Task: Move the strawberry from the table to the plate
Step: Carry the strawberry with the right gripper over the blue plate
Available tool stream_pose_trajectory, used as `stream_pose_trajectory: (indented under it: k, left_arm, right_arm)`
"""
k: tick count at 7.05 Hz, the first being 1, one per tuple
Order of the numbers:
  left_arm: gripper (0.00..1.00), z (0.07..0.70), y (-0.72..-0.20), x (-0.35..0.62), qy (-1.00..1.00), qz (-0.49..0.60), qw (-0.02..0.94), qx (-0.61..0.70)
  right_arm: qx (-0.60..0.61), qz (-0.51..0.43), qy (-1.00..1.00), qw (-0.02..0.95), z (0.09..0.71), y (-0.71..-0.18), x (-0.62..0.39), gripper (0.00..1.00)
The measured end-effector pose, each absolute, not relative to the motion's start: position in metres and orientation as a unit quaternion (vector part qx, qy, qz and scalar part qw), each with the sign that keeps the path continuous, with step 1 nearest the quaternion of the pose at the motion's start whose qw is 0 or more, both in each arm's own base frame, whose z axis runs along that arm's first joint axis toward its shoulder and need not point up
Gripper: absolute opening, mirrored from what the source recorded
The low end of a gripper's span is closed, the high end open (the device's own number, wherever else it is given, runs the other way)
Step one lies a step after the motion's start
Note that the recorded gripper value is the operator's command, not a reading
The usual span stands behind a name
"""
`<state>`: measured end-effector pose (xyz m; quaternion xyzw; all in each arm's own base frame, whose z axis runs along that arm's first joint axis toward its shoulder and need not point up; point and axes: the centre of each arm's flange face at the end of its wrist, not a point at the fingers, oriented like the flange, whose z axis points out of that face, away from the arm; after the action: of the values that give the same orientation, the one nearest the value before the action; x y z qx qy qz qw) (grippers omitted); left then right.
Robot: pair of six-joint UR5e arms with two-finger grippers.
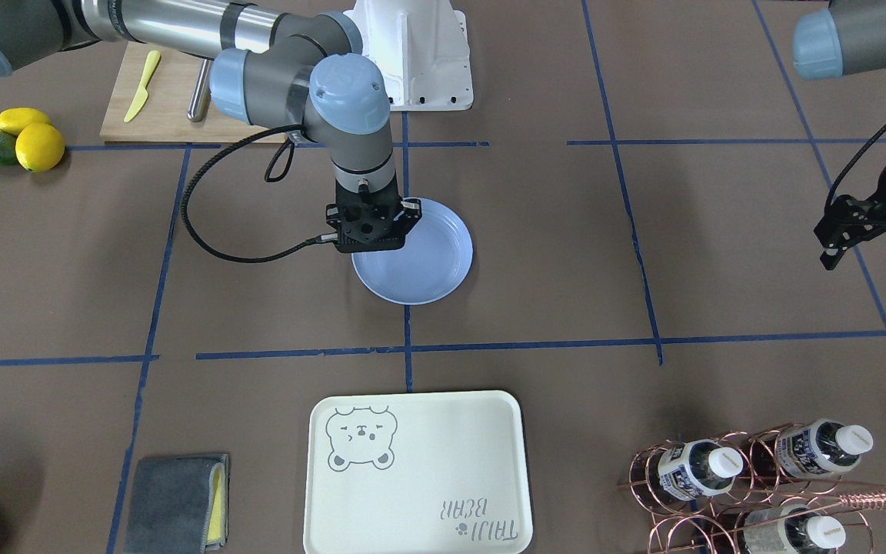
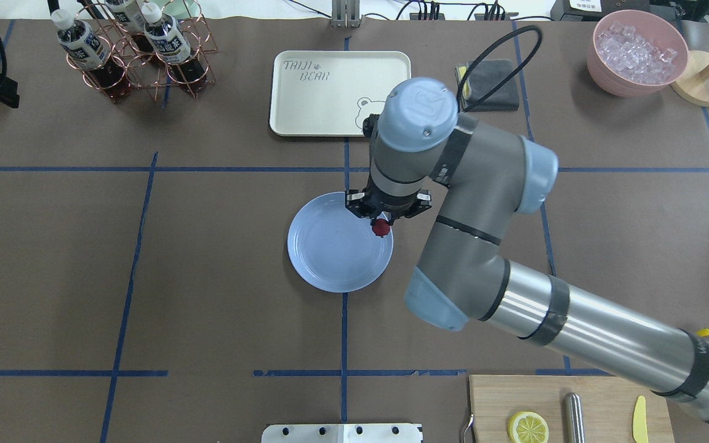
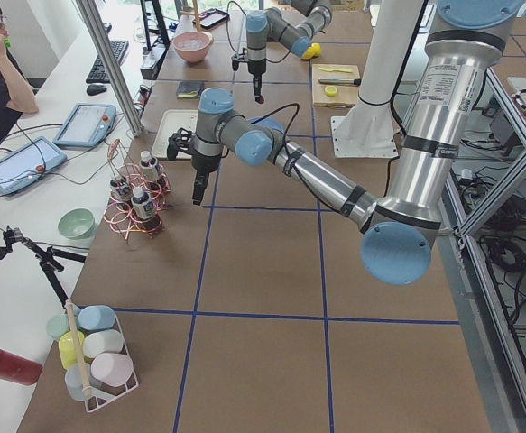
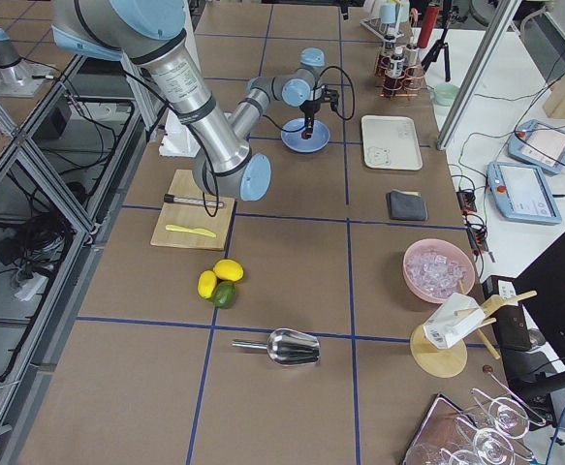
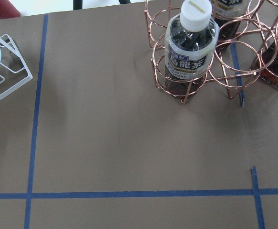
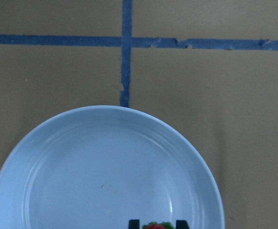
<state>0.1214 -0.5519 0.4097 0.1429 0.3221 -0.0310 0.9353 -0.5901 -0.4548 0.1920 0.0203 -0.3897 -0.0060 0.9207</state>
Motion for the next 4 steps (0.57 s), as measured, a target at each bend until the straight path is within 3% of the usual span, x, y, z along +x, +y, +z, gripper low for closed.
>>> stream_pose_trajectory:
  k: [4]
  left_arm:
    - [1.0,0.419,-0.553,0.12,0.319,-0.03,0.937,0.138]
  right_arm:
    - [0.017,-0.008,-0.379,0.925,0.183,-0.455,-0.637,0.03]
